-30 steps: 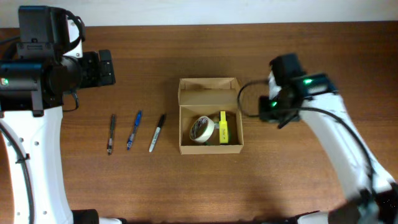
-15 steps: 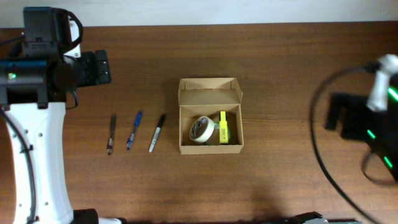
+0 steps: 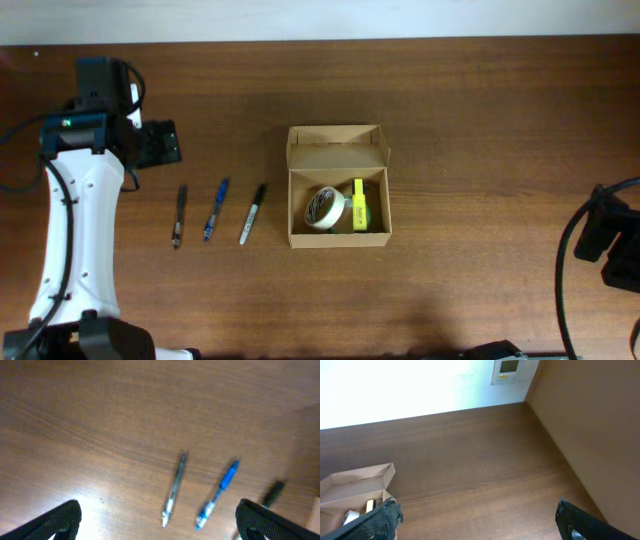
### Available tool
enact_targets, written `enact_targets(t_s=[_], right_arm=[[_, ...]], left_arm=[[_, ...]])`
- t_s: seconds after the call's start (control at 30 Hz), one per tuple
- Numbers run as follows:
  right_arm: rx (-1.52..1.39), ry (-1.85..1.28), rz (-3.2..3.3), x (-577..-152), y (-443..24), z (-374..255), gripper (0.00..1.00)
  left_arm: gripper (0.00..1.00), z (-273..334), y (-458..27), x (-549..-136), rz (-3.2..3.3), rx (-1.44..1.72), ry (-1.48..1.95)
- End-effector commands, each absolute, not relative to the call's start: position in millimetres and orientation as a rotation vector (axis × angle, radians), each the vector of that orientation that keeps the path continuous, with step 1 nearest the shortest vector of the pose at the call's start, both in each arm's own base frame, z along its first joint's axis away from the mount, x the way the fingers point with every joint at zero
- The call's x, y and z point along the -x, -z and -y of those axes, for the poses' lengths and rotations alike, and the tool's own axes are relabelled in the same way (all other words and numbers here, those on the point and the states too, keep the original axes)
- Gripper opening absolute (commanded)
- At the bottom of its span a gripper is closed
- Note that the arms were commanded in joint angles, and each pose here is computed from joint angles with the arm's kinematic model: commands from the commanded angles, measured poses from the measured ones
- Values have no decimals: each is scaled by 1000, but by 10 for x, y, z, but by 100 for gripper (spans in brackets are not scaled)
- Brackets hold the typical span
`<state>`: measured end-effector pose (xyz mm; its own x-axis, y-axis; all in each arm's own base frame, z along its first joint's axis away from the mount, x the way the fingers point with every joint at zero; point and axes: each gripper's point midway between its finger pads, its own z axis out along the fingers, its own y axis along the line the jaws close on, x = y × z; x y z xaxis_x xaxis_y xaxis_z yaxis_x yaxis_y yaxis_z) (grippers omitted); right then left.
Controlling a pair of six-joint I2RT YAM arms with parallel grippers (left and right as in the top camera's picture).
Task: Pack container
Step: 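Move the left gripper down and grasp the black-silver pen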
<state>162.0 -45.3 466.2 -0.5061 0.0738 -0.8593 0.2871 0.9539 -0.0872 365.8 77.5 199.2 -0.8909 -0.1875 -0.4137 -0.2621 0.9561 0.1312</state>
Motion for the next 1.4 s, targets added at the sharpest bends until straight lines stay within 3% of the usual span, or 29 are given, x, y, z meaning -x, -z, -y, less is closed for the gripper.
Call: enact_targets(t_s=[0.0,0.23,0.53,0.73,1.03,1.07,1.37], right_arm=[[-246,300,-2100,-1619,-4657,480,99],[-232,300,-2138,-1665,-4556,450,99],[-215,330,-2217,-1811,-4314,414,99],[-210,337,-2233,-1866,-4250,402,99],[-212,341,-2230,-1867,-4255,408,99],[-212,341,-2230,-1866,-4256,409,99],[-211,342,-2232,-1862,-4251,410,99]], left_arm=[[99,-957,-1721,-3538,-2763,268,-340],[99,-1157,-1359,-3358,-2845,154,-391],[100,-793,-1097,-3346,-2896,48,-35],[92,-678,-749,-3335,-2988,21,36],[89,-607,-161,-3296,-3138,-1,90],[84,-605,-118,-3285,-3150,-1,95],[79,-687,106,-3238,-3207,-5,33]])
